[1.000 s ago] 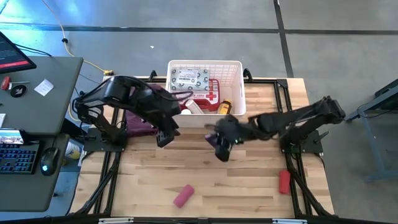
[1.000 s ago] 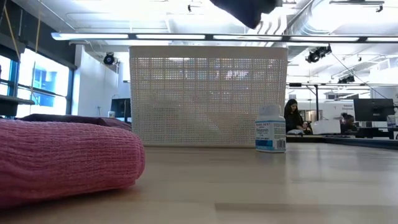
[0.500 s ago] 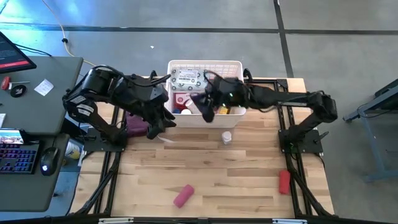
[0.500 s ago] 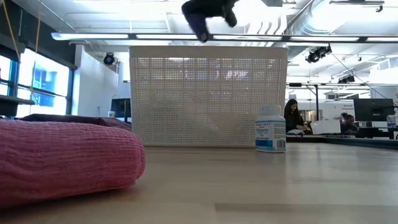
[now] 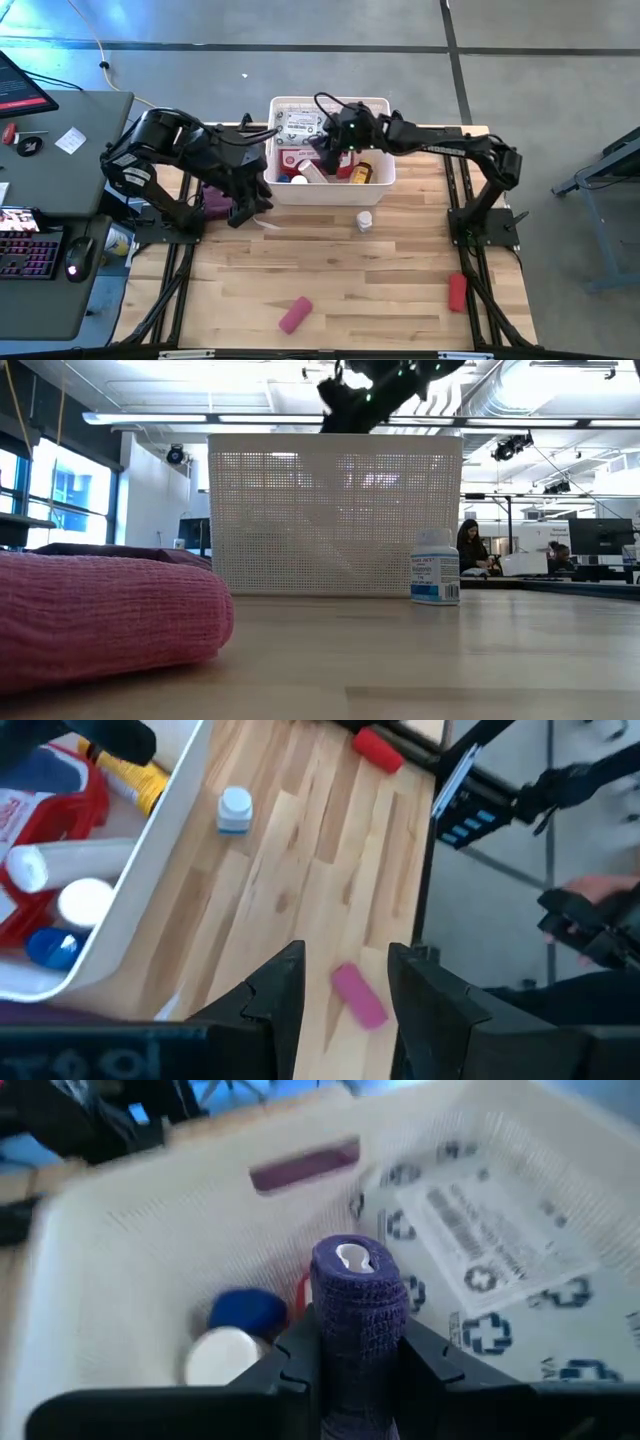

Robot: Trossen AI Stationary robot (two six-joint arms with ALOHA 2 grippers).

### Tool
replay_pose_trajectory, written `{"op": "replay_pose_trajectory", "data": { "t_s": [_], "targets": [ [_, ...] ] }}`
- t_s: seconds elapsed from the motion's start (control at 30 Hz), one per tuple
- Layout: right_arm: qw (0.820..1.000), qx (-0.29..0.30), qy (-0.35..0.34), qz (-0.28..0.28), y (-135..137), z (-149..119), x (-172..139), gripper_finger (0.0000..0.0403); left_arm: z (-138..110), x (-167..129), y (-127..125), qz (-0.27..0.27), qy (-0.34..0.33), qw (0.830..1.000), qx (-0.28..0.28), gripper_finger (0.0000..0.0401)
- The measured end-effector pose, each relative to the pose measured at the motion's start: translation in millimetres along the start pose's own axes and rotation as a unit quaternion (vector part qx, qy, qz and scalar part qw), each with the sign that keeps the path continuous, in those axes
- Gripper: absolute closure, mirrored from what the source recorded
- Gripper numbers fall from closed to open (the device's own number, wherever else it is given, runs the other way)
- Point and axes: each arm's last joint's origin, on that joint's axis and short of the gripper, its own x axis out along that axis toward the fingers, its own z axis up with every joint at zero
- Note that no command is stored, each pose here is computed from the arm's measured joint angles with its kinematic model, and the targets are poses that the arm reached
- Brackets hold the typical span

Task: Pick & place medical supplies in basket/bin
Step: Put the purple rolled bandage into the white bin, then put the pink rolled bandage into the white bin

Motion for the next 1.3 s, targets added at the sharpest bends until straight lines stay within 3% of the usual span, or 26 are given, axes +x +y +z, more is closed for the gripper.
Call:
{"op": "replay_pose_trajectory", "data": {
  "t_s": [0.43, 0.9, 1.1, 1.3],
  "targets": [
    [0.999, -0.021, 0.037, 0.009, -7.8, -27.3, 52.5, 0.0323, 0.8, -0.1, 1.6, 0.026, -0.012, 0.997, 0.066, 0.0224],
    [0.98, -0.011, 0.201, -0.007, -5.8, -52.8, 33.2, 0.031, -0.1, -3.1, 2.1, 0.026, -0.016, 0.996, 0.084, 0.0224],
    [0.976, 0.001, 0.217, 0.026, -2.7, -54.5, 29.8, 0.0255, -0.2, -3.5, 2.2, 0.026, -0.017, 0.997, 0.077, 0.0224],
    [0.978, 0.025, 0.202, 0.032, -0.3, -45.8, 15.5, 0.0185, 0.1, -3.5, 2.8, 0.035, -0.023, 0.999, 0.026, 0.0224]
  ]
}}
